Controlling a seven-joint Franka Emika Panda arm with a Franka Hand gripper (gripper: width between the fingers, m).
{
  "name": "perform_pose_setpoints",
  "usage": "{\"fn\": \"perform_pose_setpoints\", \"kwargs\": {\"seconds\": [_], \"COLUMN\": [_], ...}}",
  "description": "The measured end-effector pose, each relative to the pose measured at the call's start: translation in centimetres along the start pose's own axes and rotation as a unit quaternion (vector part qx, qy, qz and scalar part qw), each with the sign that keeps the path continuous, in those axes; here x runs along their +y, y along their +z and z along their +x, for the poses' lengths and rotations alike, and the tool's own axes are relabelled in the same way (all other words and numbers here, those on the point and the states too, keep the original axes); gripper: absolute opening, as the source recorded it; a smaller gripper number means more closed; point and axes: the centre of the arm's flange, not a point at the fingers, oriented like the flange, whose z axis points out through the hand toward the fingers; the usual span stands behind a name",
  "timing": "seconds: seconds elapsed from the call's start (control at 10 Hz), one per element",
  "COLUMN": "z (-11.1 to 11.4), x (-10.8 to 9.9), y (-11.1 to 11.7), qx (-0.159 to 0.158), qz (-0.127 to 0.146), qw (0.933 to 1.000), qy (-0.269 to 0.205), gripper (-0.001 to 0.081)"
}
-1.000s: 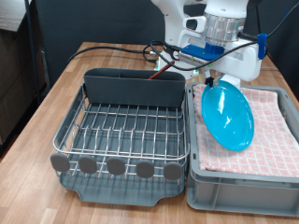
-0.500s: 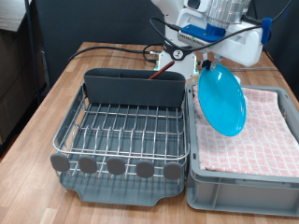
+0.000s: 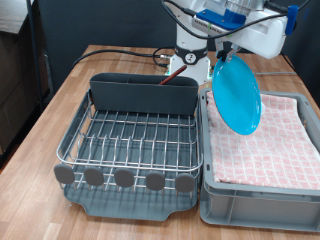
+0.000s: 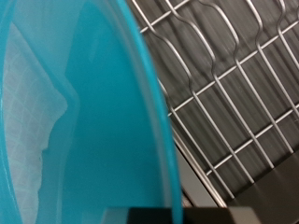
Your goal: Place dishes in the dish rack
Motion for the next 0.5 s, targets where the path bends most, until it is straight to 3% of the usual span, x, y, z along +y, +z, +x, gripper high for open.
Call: {"fn": "perform_pose_setpoints", "kwargs": {"seconds": [0.3, 0.5], "z": [0.0, 0.61], "x": [-0.23, 0.11], "y": [-0.27, -0.39], "qx": [-0.003, 0.024], "qz": [0.01, -0.016], "qw": [0.9999, 0.9993], "qy": [-0.012, -0.022], "gripper": [0.0019, 0.0019]}}
